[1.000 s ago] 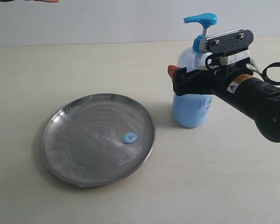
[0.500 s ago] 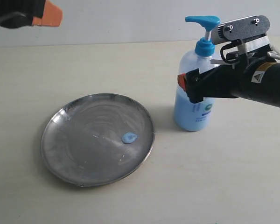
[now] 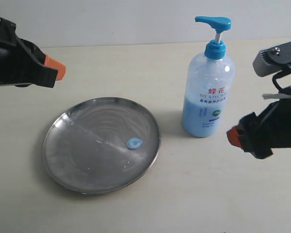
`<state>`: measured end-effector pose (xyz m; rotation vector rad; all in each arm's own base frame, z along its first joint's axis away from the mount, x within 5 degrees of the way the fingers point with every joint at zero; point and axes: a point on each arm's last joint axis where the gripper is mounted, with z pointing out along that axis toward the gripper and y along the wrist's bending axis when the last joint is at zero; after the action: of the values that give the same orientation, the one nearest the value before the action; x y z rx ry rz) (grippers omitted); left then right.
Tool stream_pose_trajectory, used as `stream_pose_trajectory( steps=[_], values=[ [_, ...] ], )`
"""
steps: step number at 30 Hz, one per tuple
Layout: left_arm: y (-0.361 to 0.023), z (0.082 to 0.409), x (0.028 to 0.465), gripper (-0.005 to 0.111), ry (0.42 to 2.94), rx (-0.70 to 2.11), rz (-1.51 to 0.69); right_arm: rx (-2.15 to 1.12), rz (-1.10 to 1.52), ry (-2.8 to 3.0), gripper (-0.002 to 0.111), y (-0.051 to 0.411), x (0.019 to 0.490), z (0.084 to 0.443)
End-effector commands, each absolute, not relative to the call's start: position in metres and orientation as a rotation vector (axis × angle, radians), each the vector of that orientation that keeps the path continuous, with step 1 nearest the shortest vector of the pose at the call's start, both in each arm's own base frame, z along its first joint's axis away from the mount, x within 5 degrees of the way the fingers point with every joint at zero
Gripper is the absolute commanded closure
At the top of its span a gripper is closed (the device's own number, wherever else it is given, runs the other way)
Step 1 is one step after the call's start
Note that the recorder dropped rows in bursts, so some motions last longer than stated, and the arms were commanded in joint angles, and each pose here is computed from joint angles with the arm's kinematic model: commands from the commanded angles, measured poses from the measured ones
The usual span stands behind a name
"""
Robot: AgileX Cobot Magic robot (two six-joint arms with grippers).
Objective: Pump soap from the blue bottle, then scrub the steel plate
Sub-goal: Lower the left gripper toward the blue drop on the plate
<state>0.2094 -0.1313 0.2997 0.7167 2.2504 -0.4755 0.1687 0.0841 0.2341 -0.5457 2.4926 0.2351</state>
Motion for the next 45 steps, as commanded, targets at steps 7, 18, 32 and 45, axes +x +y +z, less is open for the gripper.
stream_pose_trajectory(
  steps=[7,18,32,45],
  values=[
    [-0.130,0.287,0.203,0.107,2.282,0.737,-0.484,-0.581,0.222,2.548,0.081,0.072,0.141,0.248],
    [-0.138,0.242,0.210,0.107,2.504,0.804,-0.524,-0.591,0.245,2.329,0.108,0.061,0.120,0.277],
    [-0.181,0.184,0.259,0.107,2.643,0.767,-0.771,-0.546,0.304,2.224,0.108,0.053,0.098,0.284],
    [-0.242,0.162,0.277,0.107,2.627,0.954,-0.800,-0.533,0.314,2.160,0.108,0.049,0.088,0.288]
  ],
)
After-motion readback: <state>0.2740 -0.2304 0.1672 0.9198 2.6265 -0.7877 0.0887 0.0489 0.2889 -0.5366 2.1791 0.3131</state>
